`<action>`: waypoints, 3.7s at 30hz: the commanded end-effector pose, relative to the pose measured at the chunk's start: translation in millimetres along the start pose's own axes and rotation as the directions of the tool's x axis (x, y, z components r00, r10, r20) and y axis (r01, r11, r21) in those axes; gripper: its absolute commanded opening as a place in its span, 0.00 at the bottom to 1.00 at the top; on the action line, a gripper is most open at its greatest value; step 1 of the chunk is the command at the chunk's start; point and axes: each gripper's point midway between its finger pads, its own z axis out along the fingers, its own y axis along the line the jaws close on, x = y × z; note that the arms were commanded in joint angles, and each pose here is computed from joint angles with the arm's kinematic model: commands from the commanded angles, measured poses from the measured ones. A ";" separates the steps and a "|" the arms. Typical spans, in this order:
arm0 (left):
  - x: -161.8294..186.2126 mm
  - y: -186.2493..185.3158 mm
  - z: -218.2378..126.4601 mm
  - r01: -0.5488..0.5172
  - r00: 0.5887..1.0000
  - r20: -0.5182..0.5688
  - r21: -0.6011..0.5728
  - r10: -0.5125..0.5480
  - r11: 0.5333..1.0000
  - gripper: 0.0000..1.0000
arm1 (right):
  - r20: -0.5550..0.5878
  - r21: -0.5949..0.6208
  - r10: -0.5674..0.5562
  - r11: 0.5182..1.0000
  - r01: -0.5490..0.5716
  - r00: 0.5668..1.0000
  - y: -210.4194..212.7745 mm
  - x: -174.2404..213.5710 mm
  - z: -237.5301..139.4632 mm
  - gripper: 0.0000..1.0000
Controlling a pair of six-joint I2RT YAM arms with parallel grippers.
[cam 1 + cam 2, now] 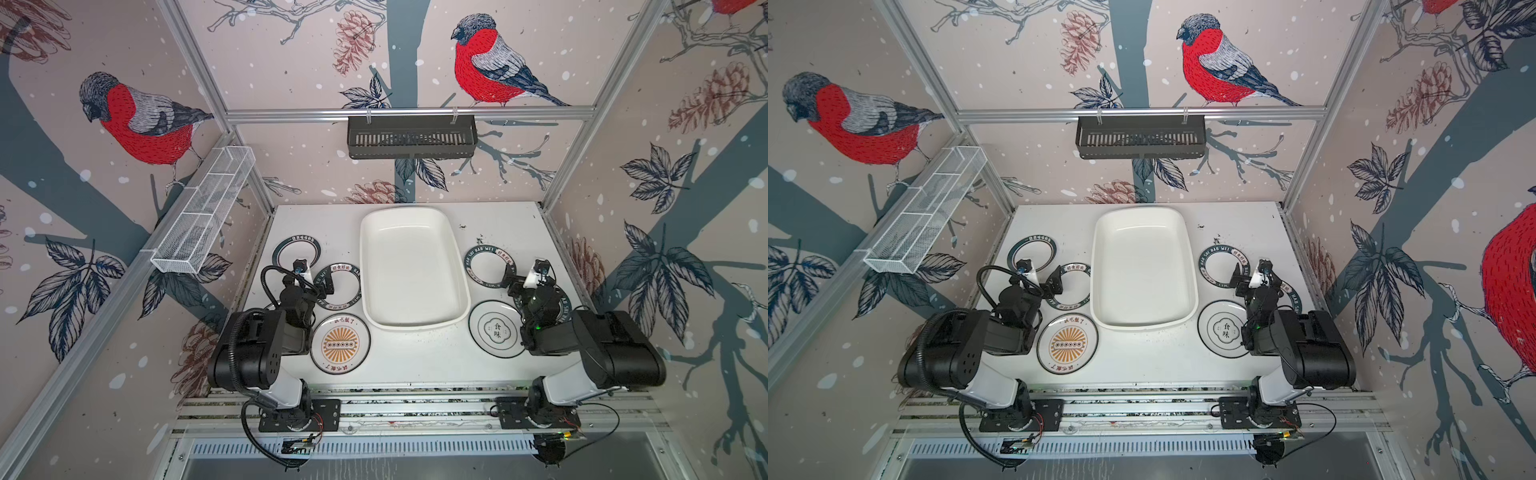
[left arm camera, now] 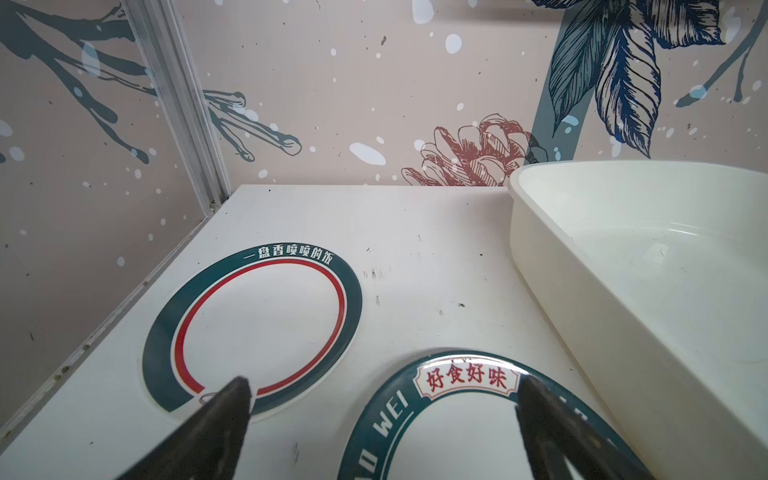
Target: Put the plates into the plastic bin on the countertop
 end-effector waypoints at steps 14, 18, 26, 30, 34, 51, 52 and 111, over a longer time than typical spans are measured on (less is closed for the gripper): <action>-5.0 1.5 0.5 -0.010 1.000 0.017 -0.007 0.010 1.000 0.99 | 0.015 0.009 -0.012 1.000 0.012 1.000 -1.3 -3.8 0.9 0.99; -4.8 1.5 0.7 -0.010 1.000 0.017 -0.007 0.010 1.000 0.99 | 0.017 0.010 -0.011 1.000 0.011 1.000 -1.4 -4.4 0.7 0.99; -4.3 1.5 0.5 -0.010 1.000 0.016 -0.007 0.010 1.000 0.99 | 0.014 0.009 -0.011 1.000 0.011 1.000 -1.2 -3.5 0.7 0.99; -3.9 1.0 0.6 -0.010 1.000 0.014 -0.005 0.010 1.000 0.99 | 0.015 0.008 -0.011 1.000 0.011 1.000 -0.8 -3.8 0.7 1.00; -4.7 1.3 0.9 -0.010 1.000 0.016 -0.006 0.010 1.000 0.99 | 0.014 0.010 -0.012 1.000 0.012 1.000 -1.3 -3.6 0.8 0.99; -6.7 4.0 -2.6 -0.008 1.000 0.030 -0.023 0.008 1.000 0.99 | 0.014 0.011 -0.013 1.000 0.013 1.000 -1.4 -4.1 1.3 0.99; -7.3 3.6 -4.6 -0.009 0.999 0.038 -0.021 0.010 1.000 0.99 | 0.013 0.011 -0.013 1.000 0.013 1.000 -1.5 -3.9 1.5 0.99; -113.2 -103.3 -15.9 0.130 0.871 -0.467 0.516 0.150 0.847 0.99 | -0.620 0.062 0.520 0.779 -0.624 0.588 2.2 -1.2 56.9 0.91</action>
